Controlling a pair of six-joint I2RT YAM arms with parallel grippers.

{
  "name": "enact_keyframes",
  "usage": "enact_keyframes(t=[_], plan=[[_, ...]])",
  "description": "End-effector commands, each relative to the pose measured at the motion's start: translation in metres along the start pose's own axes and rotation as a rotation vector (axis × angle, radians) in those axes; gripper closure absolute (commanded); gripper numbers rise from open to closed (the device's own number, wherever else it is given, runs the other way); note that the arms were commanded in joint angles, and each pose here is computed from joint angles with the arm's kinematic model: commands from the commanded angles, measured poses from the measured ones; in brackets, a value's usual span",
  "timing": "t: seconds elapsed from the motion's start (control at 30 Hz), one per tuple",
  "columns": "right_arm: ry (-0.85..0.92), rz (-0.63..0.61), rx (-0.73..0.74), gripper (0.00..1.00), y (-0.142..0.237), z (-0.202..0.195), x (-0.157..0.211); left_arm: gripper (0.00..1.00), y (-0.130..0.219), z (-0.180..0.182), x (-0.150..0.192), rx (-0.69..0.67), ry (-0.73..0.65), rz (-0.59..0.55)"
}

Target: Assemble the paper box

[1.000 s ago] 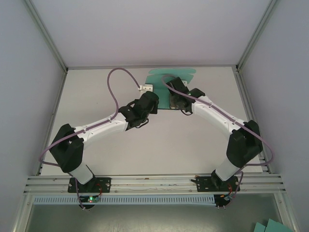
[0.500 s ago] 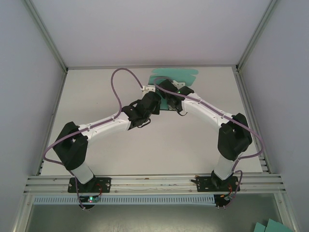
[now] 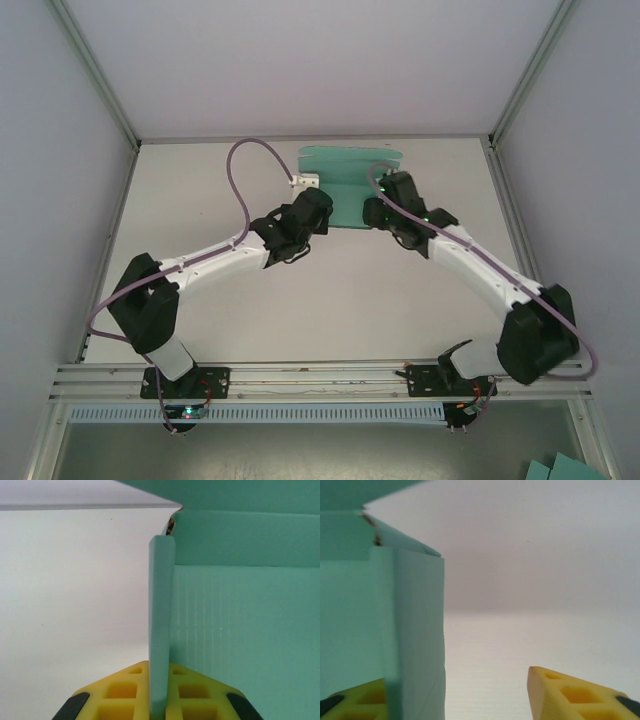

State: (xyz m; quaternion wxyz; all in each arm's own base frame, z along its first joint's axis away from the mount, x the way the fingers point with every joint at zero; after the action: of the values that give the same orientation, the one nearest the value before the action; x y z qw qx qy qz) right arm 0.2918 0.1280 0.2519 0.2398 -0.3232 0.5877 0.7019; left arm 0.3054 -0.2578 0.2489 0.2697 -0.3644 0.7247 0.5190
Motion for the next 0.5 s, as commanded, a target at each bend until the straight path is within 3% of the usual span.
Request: enact_keyframes(t=[0.0,0.03,0.17,0.37,0.47], plan=[[-0.023,-0.166,-0.186,0.32,0.017,0.001,-0.012,1.0,0.01,0.017,-0.015,-0.111,-0.012,-0.052],[-0.025,-0.181,-0.199,0.22,0.021,0.001,-0.011,1.0,0.01,0.017,-0.015,-0.109,-0.011,-0.05],[-0.042,-0.201,-0.177,0.02,0.028,-0.005,-0.007,1.0,0.01,0.017,-0.013,-0.104,-0.009,-0.043],[-0.077,-0.208,-0.171,0.03,0.031,-0.01,-0.005,1.0,0.009,0.018,-0.012,-0.104,-0.004,-0.034],[-0.064,-0.165,-0.198,0.1,0.024,-0.009,0.0,1.0,0.01,0.018,-0.012,-0.099,-0.006,-0.034]])
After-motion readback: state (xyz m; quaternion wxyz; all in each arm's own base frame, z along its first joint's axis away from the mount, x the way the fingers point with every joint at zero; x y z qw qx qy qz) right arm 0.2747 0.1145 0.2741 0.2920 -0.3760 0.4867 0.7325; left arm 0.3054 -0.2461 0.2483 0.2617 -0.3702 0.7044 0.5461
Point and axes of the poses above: each hand's point on the last joint's axis, 136 mm out from that joint toward the fingers, its own y axis back along the fingers, its own z axis along the line the jaws close on, x = y × z, the point moved 10 cm from there along y, back along the fingers, and after that the axes turned 12 degrees about y, right-handed, at the moved point
